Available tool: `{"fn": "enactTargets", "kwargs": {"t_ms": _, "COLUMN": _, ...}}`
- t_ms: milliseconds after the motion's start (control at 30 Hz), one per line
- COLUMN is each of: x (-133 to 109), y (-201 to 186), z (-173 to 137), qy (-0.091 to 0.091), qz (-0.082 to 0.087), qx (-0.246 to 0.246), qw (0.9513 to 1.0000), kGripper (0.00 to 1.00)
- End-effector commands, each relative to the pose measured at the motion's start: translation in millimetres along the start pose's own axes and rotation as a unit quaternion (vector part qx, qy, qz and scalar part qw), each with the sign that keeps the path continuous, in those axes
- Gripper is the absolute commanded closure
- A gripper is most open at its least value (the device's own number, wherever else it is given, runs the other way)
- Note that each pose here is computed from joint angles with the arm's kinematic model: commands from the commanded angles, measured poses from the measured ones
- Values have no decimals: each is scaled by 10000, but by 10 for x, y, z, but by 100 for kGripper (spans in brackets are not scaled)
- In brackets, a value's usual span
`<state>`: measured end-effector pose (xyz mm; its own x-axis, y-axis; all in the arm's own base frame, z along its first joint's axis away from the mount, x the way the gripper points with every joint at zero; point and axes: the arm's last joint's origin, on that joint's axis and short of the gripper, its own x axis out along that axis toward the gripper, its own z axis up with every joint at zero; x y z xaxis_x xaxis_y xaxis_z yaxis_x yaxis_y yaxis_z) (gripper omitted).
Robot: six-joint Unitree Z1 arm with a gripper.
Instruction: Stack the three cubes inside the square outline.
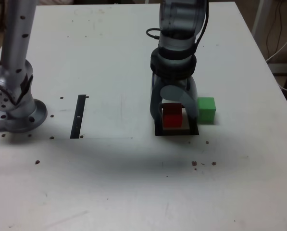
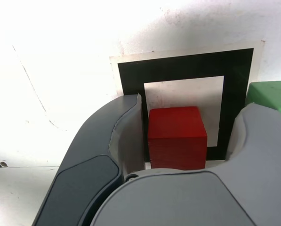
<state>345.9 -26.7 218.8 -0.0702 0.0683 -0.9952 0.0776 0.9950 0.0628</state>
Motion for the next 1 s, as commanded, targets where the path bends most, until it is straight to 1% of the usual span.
{"fn": "enactTargets", "kwargs": {"t_ms": 0, "x": -54, "y": 10, "z": -40, "qy": -40, "qz": 14, "qx": -10, "qw": 10000, "kGripper": 1}}
{"fn": "enactTargets", "kwargs": {"t_ms": 200, "x": -165, "y": 27, "z": -137, "qy": -68, "qz": 46, "qx": -33, "qw": 10000, "kGripper": 1}}
{"fn": "enactTargets", "kwargs": {"t_ms": 433, "x": -388, "y": 121, "z": -282, "qy": -92, "qz": 202, "qx": -127, "qw": 9997, "kGripper": 1}}
{"fn": "enactTargets", "kwargs": {"t_ms": 567, "x": -487, "y": 237, "z": -335, "qy": -34, "qz": 261, "qx": -234, "qw": 9994, "kGripper": 1}}
{"fn": "enactTargets", "kwargs": {"t_ms": 667, "x": -537, "y": 363, "z": -351, "qy": -3, "qz": 252, "qx": -289, "qw": 9993, "kGripper": 1}}
{"fn": "enactTargets", "kwargs": {"t_ms": 867, "x": -573, "y": 665, "z": -311, "qy": -79, "qz": 176, "qx": -298, "qw": 9994, "kGripper": 1}}
{"fn": "enactTargets", "kwargs": {"t_ms": 967, "x": -562, "y": 807, "z": -286, "qy": -92, "qz": 171, "qx": -327, "qw": 9993, "kGripper": 1}}
